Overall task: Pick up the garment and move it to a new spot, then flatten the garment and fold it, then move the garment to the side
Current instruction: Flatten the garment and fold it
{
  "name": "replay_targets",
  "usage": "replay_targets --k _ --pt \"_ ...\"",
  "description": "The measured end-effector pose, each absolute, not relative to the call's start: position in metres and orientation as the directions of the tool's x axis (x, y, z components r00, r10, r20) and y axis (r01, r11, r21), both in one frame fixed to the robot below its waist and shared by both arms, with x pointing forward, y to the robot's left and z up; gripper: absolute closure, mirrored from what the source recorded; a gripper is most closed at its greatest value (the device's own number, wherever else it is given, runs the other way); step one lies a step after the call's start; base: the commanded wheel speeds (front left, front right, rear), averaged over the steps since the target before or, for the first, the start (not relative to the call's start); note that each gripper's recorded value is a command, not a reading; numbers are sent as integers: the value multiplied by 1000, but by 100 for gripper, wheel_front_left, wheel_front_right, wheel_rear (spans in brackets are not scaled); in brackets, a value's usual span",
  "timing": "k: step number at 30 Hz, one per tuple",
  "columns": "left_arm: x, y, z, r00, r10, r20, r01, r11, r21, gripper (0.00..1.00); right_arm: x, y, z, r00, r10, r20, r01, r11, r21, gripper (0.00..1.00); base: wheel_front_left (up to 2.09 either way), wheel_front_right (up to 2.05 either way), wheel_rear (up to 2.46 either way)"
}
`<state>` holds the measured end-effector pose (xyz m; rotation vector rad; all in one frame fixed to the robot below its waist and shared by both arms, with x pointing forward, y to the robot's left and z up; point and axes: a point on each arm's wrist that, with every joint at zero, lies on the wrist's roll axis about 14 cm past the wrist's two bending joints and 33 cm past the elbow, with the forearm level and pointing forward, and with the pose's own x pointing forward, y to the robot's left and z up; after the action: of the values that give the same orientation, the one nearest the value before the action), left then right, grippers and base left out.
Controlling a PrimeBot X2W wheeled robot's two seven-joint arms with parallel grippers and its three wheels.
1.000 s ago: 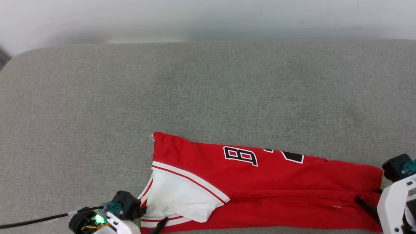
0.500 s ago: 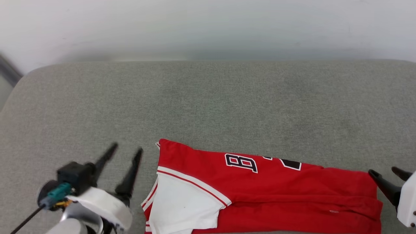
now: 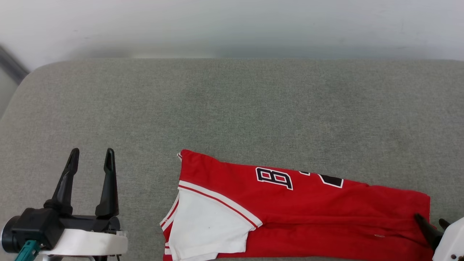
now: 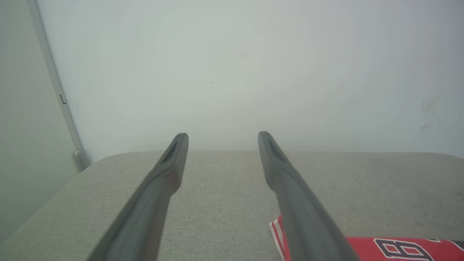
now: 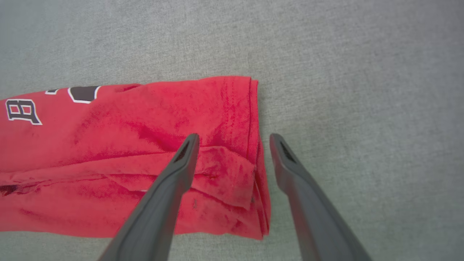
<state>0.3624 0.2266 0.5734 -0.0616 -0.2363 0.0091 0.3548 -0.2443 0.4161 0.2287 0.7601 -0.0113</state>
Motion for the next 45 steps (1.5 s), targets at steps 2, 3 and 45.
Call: replay_targets --k 2,3,45 --pt "362 226 569 973 11 231 2 998 -55 0 352 -244 405 709 65 -702 122 970 212 0 0 0 0" --pt "362 227 567 973 9 229 2 999 -50 0 351 -242 399 700 64 -711 133 967 218 0 0 0 0" --pt "365 223 549 979 -23 203 29 999 -28 0 372 -309 405 761 -150 -631 230 972 46 100 0 0 0"
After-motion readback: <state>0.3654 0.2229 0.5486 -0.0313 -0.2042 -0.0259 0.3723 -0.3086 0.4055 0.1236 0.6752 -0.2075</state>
